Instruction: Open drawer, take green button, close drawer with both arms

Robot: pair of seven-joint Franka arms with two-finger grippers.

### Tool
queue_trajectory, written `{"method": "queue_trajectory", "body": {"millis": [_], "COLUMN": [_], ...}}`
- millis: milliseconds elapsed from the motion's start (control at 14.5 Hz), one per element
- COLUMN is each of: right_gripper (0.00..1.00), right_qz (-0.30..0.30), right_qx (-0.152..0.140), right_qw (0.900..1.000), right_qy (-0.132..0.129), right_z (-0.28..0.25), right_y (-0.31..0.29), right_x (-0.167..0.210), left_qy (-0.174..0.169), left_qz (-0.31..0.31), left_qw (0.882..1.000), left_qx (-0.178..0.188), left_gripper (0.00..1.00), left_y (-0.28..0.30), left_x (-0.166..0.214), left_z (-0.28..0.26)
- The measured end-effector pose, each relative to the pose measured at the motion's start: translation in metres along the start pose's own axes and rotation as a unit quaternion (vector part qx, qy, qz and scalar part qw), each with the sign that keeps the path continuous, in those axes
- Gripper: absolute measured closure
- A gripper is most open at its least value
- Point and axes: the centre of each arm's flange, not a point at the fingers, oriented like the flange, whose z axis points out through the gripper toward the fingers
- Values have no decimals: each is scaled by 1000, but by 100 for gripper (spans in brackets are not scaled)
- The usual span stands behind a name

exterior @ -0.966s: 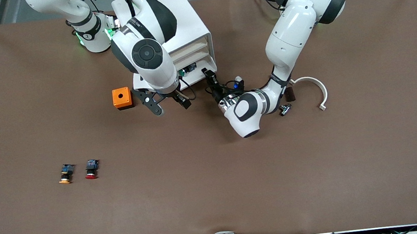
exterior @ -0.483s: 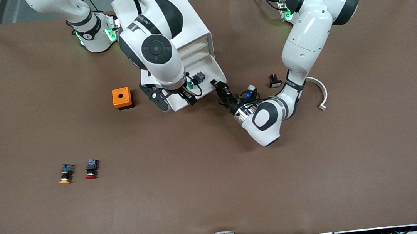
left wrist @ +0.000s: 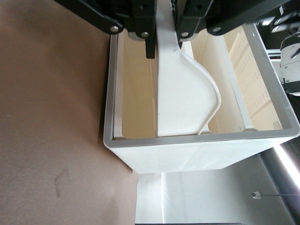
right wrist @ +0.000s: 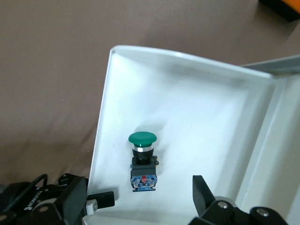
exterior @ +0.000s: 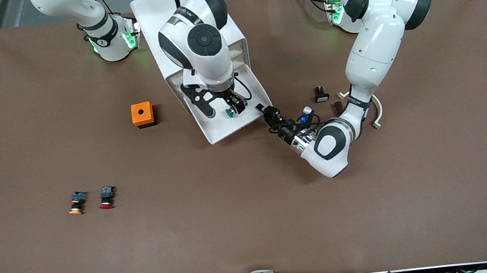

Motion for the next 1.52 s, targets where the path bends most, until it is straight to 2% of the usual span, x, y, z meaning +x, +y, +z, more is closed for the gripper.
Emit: {"method": "queue_trajectory", "body": {"millis": [69,345,621,690,828,1103,1241,1379,1517], "right_gripper": [0,0,0,0,0,0,0,0,3], "right_qz": [3,6,3,4,3,0,0,-2,-2], "right_qx": [1,4,1,0,-5,-12,-16,-17,-12], "right_qw": [1000,1000,999,999,999,999,999,999,999], "right_qy": [6,17,32,34,38,44,45,45,44], "right_z": [8,41,67,72,81,93,98,102,106], "right_y": [-1,-6,-9,-9,-8,-8,-8,-7,-9], "right_x": [-6,-26,-32,-32,-35,-36,-36,-38,-40], "left_qy": [0,-3,-30,-36,-44,-41,-36,-25,8], "left_qz": [1,56,132,157,219,339,395,453,507], "left_qw": [1000,998,990,986,973,937,912,882,849], "left_qx": [0,-5,-33,-40,-54,-78,-101,-124,-146], "left_gripper": [84,42,4,0,0,0,0,0,0], "left_y": [0,-3,-9,-13,-25,-43,-53,-64,-76], "left_x": [0,-3,-8,-10,-16,-25,-28,-29,-31], "left_z": [0,-5,-36,-45,-62,-80,-97,-112,-119]}}
